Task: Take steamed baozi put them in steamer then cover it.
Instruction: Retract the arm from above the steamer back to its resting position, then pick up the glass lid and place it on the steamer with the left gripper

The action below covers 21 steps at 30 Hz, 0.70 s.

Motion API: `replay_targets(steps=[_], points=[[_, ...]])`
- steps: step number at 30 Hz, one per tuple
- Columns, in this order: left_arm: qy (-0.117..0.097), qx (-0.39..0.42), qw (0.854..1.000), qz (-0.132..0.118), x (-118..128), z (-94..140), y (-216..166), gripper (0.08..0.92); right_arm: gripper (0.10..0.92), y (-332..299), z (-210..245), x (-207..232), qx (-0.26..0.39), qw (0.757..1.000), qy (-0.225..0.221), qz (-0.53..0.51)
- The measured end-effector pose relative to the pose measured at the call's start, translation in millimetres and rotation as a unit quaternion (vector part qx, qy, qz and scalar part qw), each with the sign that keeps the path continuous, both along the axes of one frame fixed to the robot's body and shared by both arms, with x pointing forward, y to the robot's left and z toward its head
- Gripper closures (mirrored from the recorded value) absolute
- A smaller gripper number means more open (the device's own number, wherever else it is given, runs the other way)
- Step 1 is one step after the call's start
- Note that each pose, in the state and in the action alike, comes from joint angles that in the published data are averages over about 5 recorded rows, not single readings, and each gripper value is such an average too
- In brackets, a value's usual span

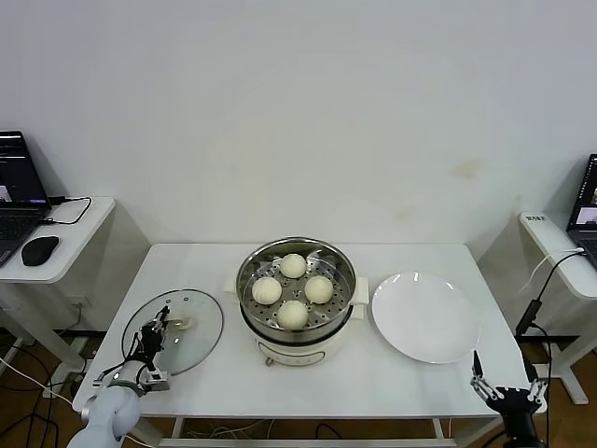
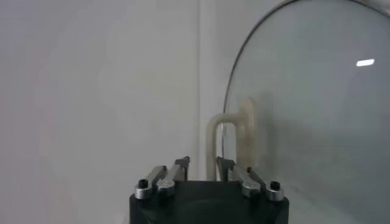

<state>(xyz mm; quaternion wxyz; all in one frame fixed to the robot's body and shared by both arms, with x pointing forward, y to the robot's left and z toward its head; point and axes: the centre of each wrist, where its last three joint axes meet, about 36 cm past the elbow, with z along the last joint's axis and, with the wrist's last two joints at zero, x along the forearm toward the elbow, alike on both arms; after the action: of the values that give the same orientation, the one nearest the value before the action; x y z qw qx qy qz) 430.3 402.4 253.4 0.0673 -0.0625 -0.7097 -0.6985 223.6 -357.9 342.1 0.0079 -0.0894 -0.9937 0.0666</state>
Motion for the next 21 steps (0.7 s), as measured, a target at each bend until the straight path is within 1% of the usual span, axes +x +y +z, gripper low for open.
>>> replay_targets(steps=[3, 7, 11, 16, 21], points=[[-0.006, -0.005, 1.0, 0.001, -0.8, -1.6, 0.9, 0.858, 0.2, 1.4, -0.2, 1.2, 0.0, 1.0, 0.0, 0.003], [-0.019, -0.01, 1.0, 0.001, -3.4, -1.9, 2.8, 0.86, 0.2, 3.1, -1.2, 3.0, -0.001, 1.0, 0.001, 0.009], [-0.037, -0.009, 0.999, 0.0, -7.7, 1.8, 5.8, 0.86, 0.2, 4.4, -2.1, 4.7, -0.004, 1.0, 0.003, 0.017], [-0.063, 0.0, 0.998, 0.001, -14.0, 16.6, 8.7, 0.86, 0.2, 6.1, -0.2, 8.2, -0.007, 1.0, 0.001, 0.028], [-0.086, 0.008, 0.996, 0.004, -23.8, 41.7, 7.4, 0.86, 0.2, 8.0, 2.8, 10.7, -0.012, 0.999, 0.0, 0.042]])
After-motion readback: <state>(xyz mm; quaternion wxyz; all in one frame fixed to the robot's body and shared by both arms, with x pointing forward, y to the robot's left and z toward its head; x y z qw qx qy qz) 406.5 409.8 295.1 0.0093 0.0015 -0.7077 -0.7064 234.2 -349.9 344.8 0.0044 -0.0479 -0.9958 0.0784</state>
